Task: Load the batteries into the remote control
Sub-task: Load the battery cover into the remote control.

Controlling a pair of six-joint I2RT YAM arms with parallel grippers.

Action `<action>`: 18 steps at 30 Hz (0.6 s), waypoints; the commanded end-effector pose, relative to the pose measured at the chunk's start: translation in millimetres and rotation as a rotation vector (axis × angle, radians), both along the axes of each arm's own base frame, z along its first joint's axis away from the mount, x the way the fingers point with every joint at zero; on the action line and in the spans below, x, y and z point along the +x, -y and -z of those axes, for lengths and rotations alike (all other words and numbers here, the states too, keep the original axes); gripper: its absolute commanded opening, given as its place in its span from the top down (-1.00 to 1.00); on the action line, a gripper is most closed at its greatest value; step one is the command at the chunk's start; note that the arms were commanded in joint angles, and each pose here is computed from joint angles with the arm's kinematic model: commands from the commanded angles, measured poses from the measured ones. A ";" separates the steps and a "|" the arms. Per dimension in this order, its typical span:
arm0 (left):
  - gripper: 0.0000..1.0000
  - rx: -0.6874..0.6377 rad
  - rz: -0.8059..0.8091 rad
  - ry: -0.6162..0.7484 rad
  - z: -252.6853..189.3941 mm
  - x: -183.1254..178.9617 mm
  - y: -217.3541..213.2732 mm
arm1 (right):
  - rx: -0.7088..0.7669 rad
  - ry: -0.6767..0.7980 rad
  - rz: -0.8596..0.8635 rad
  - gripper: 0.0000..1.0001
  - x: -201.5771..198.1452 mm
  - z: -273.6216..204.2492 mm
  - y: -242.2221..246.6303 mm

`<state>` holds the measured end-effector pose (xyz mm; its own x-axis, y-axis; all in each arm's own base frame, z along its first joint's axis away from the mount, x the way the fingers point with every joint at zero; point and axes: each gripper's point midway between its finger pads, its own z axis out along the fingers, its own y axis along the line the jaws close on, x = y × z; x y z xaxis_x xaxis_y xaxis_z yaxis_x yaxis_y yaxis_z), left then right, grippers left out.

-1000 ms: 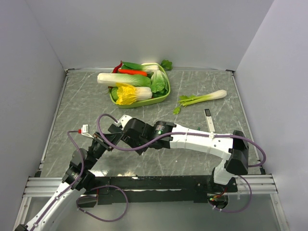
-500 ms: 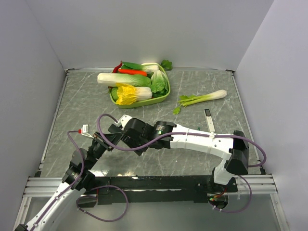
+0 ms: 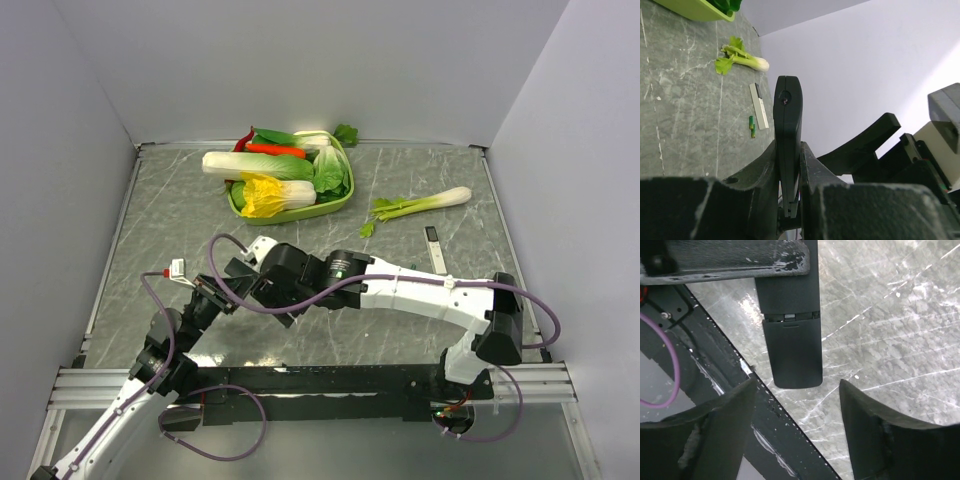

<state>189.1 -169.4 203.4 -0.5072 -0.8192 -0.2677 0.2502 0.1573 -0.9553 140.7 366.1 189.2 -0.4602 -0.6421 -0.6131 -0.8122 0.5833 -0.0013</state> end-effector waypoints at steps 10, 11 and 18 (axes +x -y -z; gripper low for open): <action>0.98 -0.093 0.030 0.021 -6.3 -1.3 3.9 | 0.574 -0.087 0.222 -0.73 8.9 -70.5 16.7; 0.98 -0.098 0.040 0.020 -7.4 -2.1 5.5 | 0.617 -0.118 0.246 -0.73 7.8 -71.8 17.0; 0.98 -0.161 0.063 0.045 -23.2 -4.2 6.9 | 0.779 -0.213 0.274 -0.73 7.7 -67.3 14.0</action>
<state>189.7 -172.9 223.0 -0.5224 -0.8287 -0.2008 0.2676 0.0643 -0.9614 149.9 331.1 227.5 -0.6603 -0.0728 -0.7475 -0.6022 0.6461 0.4690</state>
